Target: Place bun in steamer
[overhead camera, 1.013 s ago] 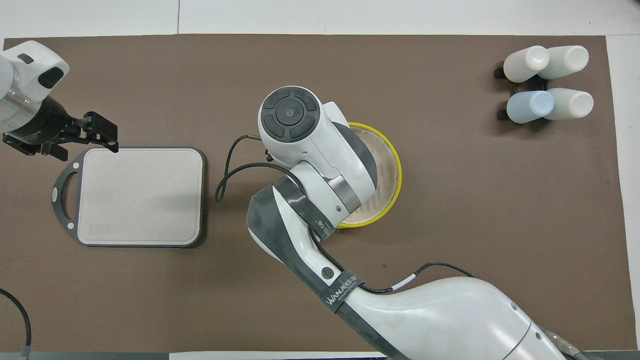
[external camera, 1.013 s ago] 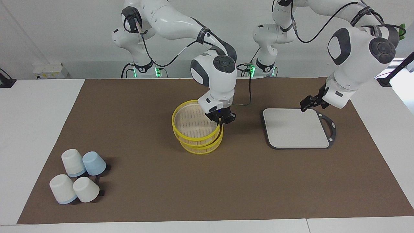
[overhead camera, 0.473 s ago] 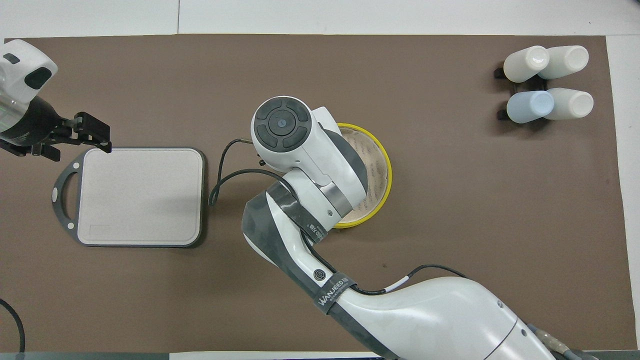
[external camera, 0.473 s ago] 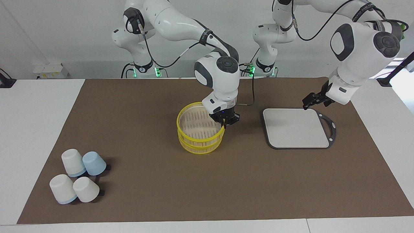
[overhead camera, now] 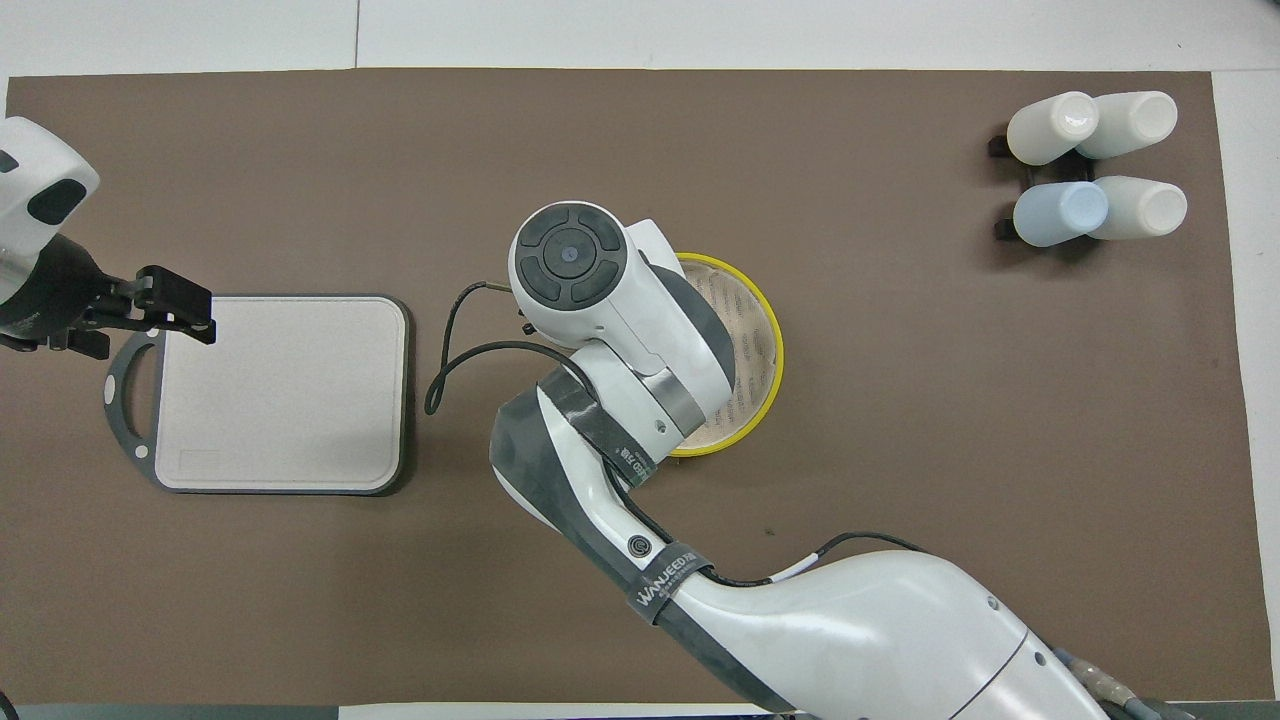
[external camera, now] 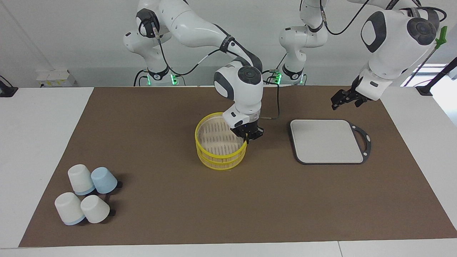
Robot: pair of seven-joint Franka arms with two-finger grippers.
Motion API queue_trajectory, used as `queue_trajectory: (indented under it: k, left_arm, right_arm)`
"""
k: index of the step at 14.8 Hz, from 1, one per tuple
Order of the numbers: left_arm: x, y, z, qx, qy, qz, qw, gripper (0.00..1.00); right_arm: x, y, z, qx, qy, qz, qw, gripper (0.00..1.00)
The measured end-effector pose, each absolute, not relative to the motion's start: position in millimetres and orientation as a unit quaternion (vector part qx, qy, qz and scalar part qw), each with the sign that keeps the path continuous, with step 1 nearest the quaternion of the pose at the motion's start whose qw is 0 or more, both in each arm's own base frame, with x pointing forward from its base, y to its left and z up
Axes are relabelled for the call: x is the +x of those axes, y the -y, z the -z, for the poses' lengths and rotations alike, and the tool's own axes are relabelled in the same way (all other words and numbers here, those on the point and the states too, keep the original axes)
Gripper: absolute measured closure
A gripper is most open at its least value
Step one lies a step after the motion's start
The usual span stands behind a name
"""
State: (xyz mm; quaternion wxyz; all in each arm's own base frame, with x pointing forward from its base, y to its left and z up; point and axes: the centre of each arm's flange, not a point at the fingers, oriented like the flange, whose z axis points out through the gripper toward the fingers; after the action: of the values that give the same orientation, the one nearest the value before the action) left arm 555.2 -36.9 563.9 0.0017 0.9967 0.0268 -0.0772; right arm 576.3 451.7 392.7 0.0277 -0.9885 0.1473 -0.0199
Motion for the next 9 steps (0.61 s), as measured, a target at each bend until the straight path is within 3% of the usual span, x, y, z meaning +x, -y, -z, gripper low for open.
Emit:
queue_trajectory:
  k: [9]
  left_arm:
    - [556.4,35.7,-567.3,0.998,0.001,0.059,0.005,0.0]
  right_arm:
    - [573.6,-453.6,-391.2,-0.989,-0.145,0.02,0.026,0.91]
